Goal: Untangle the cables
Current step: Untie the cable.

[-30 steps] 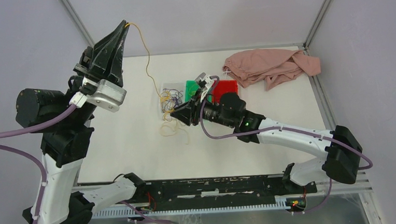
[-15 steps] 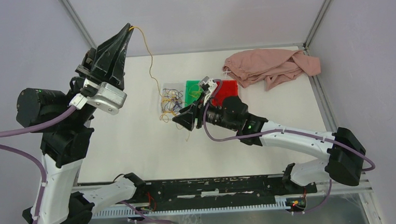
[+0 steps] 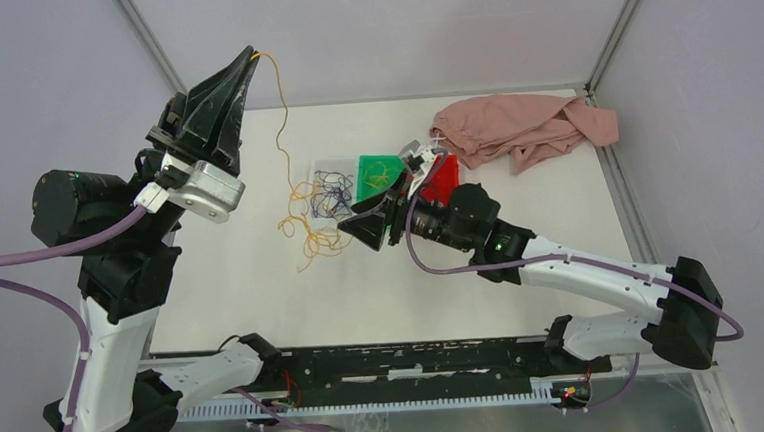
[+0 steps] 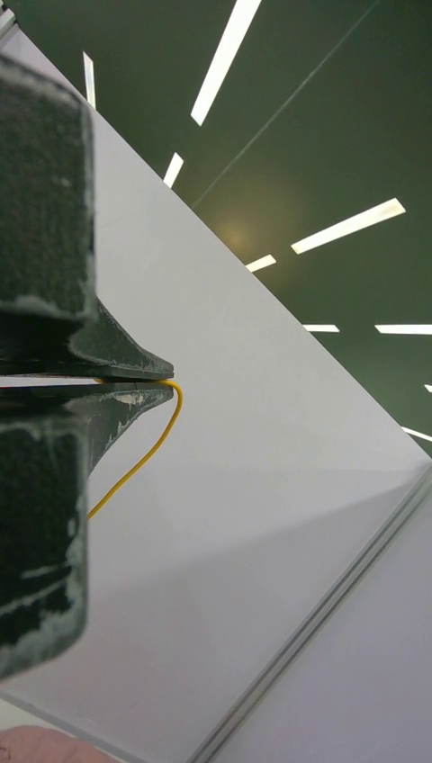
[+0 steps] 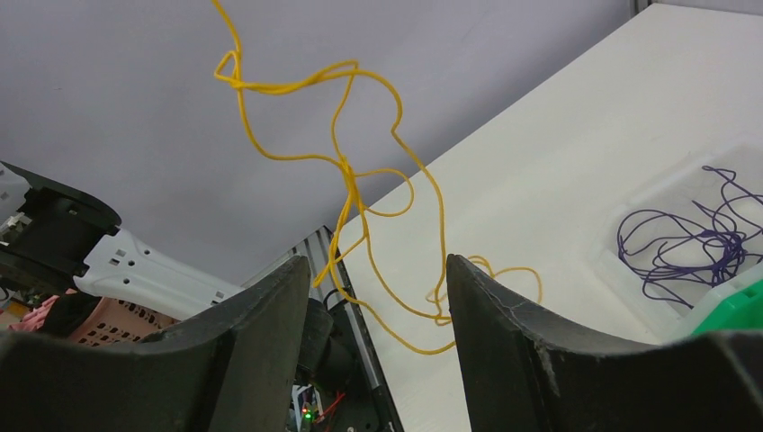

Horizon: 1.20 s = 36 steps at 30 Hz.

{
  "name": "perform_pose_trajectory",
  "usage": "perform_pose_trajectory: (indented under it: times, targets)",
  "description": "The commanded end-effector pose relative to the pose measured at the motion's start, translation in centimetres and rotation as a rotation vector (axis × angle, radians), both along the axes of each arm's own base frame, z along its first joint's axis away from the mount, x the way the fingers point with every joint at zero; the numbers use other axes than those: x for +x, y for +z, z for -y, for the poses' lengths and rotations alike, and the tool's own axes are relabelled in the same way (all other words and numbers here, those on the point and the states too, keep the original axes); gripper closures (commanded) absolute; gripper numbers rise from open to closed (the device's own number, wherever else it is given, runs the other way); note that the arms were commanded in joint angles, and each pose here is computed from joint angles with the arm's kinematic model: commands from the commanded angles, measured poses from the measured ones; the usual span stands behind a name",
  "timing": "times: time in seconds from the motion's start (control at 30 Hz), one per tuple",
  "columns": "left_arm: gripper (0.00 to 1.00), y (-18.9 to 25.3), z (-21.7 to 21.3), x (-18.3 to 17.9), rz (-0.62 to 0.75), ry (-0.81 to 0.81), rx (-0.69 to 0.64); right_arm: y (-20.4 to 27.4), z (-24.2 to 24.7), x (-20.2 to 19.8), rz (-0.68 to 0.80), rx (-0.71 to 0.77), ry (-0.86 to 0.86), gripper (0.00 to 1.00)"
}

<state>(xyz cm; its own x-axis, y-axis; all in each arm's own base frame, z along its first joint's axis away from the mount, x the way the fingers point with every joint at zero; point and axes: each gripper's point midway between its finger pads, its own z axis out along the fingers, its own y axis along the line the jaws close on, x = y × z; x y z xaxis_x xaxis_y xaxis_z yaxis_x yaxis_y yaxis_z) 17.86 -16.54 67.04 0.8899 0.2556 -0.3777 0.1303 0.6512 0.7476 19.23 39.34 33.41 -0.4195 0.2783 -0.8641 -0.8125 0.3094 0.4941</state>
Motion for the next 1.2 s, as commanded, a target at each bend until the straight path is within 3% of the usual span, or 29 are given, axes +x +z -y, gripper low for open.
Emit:
perform_pose_trajectory:
  times: [0.0, 0.17, 0.4, 0.6, 0.67, 0.8, 0.93, 1.17]
  targets:
    - [0.97, 1.0, -0.2, -1.1, 0.006, -0.041, -0.027, 2.5, 0.9, -0.2, 0.038, 0.062, -0.012, 0.36]
    - [0.97, 1.3, -0.2, -1.4, 0.011, -0.054, -0.031, 1.5, 1.1, 1.4, 0.054, -0.022, -0.074, 0.34]
    - [0.97, 1.3, -0.2, -1.4, 0.012, -0.048, -0.031, 1.4, -1.4, 0.5, 0.054, -0.028, 0.05, 0.31]
    - [0.97, 1.3, -0.3, -1.4, 0.014, -0.043, -0.03, 0.2, -2.2, 0.1, 0.019, -0.019, 0.087, 0.34]
    - [0.97, 1.3, -0.4, -1.5, 0.017, -0.045, -0.031, 0.1, -2.4, 0.4, 0.016, -0.021, 0.082, 0.4]
    - [0.97, 1.4, -0.5, -1.6, 0.022, -0.042, -0.031, -0.2, -1.9, 1.5, 0.01, -0.037, 0.013, 0.73]
    - [0.97, 1.1, -0.8, -1.5, 0.02, -0.019, -0.021, -0.4, 0.0, 2.4, 0.013, -0.061, -0.088, 0.82]
    - [0.97, -1.2, -2.8, 0.5, -0.034, 0.14, -0.014, -1.2, 4.9, 2.2, 0.035, -0.125, -0.211, 0.85]
